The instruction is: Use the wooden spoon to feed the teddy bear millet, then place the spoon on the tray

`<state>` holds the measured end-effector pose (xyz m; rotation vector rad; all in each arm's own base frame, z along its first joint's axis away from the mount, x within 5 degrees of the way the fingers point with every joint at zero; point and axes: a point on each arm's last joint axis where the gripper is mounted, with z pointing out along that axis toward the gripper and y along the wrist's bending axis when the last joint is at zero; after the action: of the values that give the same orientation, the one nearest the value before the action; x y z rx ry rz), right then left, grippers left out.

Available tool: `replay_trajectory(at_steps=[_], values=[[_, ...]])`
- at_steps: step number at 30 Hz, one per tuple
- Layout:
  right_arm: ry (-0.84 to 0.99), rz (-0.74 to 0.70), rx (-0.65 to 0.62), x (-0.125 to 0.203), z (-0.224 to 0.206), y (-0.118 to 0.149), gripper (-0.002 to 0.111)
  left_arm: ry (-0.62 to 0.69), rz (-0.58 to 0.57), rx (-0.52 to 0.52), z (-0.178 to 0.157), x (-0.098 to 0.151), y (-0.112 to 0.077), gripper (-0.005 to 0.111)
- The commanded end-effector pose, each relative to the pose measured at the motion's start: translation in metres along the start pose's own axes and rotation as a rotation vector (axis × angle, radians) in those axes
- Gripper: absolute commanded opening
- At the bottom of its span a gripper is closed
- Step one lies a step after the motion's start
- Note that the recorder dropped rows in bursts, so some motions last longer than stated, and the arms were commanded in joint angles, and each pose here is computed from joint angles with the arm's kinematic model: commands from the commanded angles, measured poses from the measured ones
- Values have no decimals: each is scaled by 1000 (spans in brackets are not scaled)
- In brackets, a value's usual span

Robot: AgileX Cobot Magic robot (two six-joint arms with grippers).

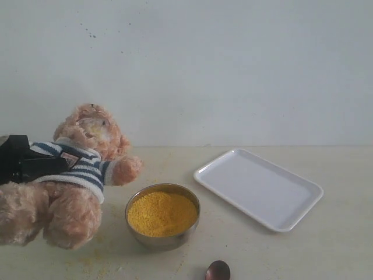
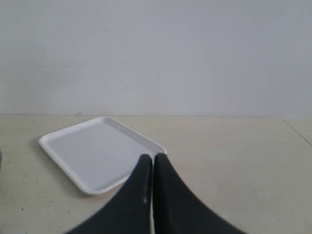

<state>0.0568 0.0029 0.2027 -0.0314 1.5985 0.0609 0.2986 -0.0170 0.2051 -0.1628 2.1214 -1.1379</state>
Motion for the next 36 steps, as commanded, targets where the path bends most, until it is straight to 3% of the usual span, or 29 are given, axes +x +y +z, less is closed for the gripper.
replay_trajectory(at_steps=[1, 5, 8, 11, 15, 24, 30, 33, 36], values=[[-121, 65, -18, -11, -1, 1, 0, -26, 12, 16, -2, -2, -3, 4], [-335, 99, -41, -30, -5, 2, 0, -33, 11, -19, -2, -3, 0, 4], [-640, 126, -80, -55, -19, 3, 0, -37, 11, -38, -2, -3, 2, 4], [-913, 241, -165, -73, -37, 4, 0, -39, 11, -47, -2, -4, 2, 4], [-1071, 462, -306, -97, -54, 2, 0, -39, 11, -47, -2, -4, 2, 4], [-1155, 492, -358, -177, -88, 3, 0, -38, 55, -48, -2, -4, 2, 4], [-1103, 434, -299, -214, -68, 4, 0, -38, 55, -48, -2, -4, 2, 4], [-982, 221, -151, -220, -23, 6, 0, -38, 55, -48, -2, -4, 2, 4], [-627, -156, 25, -196, 51, 6, 0, -38, 63, -48, -2, -4, 2, 4]])
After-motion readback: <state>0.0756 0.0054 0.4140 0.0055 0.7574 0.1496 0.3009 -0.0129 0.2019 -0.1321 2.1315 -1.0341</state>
